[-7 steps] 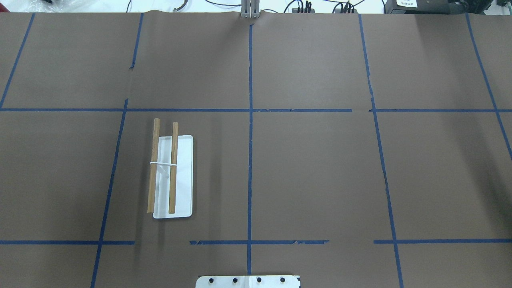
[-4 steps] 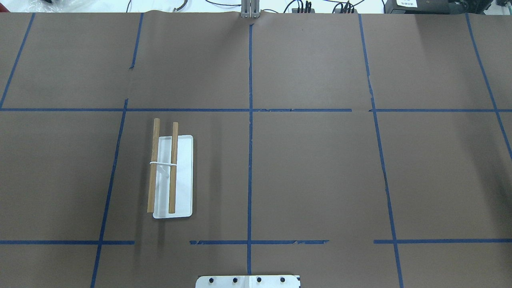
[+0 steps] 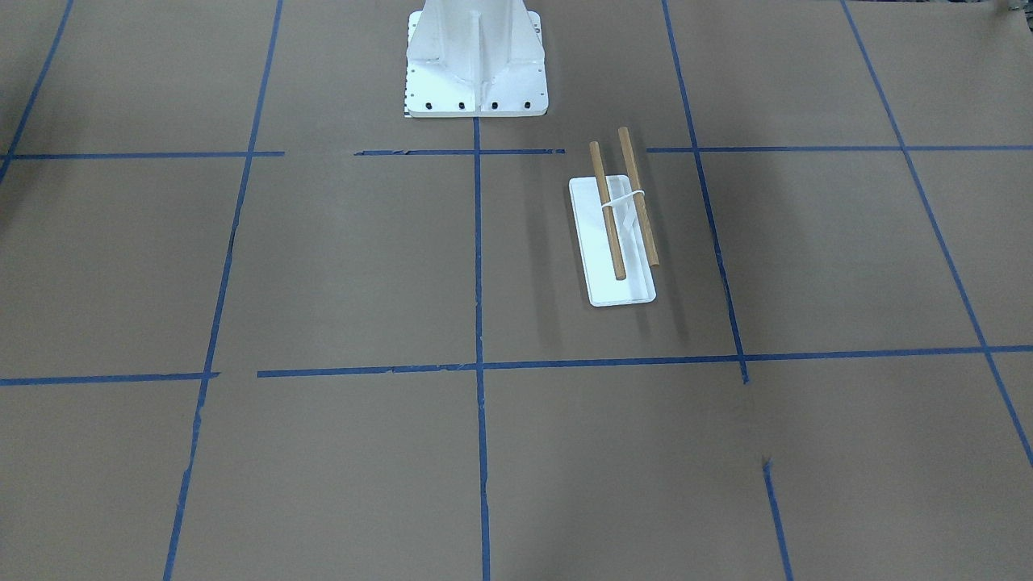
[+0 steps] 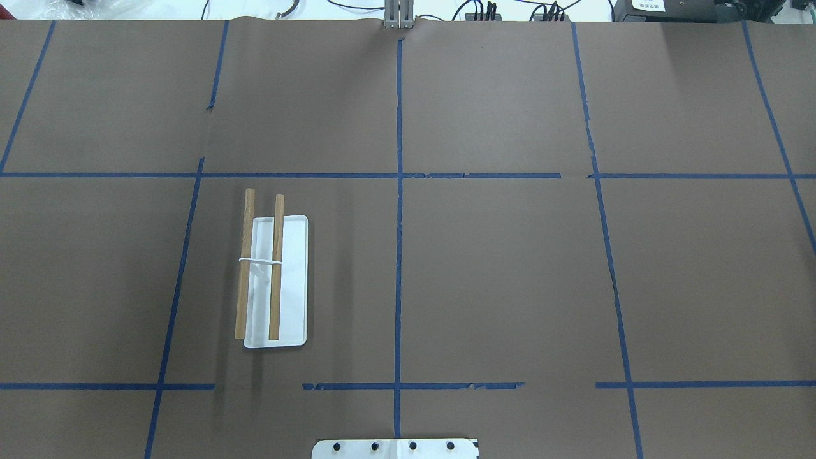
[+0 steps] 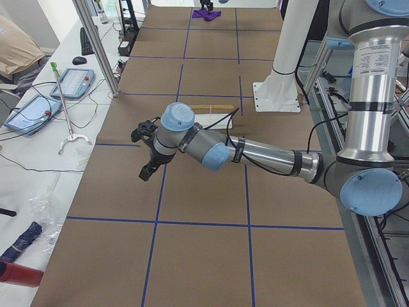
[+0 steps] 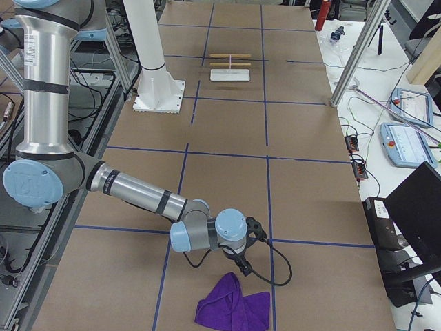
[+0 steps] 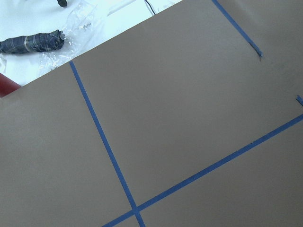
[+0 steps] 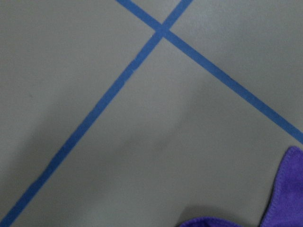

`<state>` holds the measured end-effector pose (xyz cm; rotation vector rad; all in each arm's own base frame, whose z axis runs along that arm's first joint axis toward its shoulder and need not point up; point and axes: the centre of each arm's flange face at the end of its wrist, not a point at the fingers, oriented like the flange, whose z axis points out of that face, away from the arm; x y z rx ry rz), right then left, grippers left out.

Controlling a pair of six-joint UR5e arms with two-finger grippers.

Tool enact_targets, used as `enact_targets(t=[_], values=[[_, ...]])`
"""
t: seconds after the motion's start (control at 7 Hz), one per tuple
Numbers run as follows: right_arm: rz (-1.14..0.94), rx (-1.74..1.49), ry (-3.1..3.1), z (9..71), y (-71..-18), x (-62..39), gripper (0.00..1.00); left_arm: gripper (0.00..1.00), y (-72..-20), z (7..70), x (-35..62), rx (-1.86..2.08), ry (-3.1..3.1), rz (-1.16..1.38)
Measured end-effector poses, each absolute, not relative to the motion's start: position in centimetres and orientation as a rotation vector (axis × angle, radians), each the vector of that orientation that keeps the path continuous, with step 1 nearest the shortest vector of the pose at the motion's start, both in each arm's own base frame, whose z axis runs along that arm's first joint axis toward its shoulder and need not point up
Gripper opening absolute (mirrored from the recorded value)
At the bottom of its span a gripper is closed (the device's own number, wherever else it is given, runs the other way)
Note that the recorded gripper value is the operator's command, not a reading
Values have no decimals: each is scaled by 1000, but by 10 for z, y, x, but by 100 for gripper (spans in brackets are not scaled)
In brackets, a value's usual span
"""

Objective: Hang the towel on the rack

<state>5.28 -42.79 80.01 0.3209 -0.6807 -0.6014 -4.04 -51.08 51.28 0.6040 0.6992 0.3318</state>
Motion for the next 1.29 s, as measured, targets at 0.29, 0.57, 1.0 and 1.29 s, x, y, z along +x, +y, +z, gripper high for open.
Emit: enact_targets(t=[0.29,0.57,1.0,1.29], values=[[-671,282,-638,841,-404,67,87,100,-511,512,-40,611,699,335],[-692,234,-570,875,-378,74,80,100,-510,510,-40,616,698,339],[-689,211,-556,906,-350,76,40,100,-510,506,-40,624,697,343],[-690,206,-556,909,-344,76,0,100,-509,505,-40,627,697,345]])
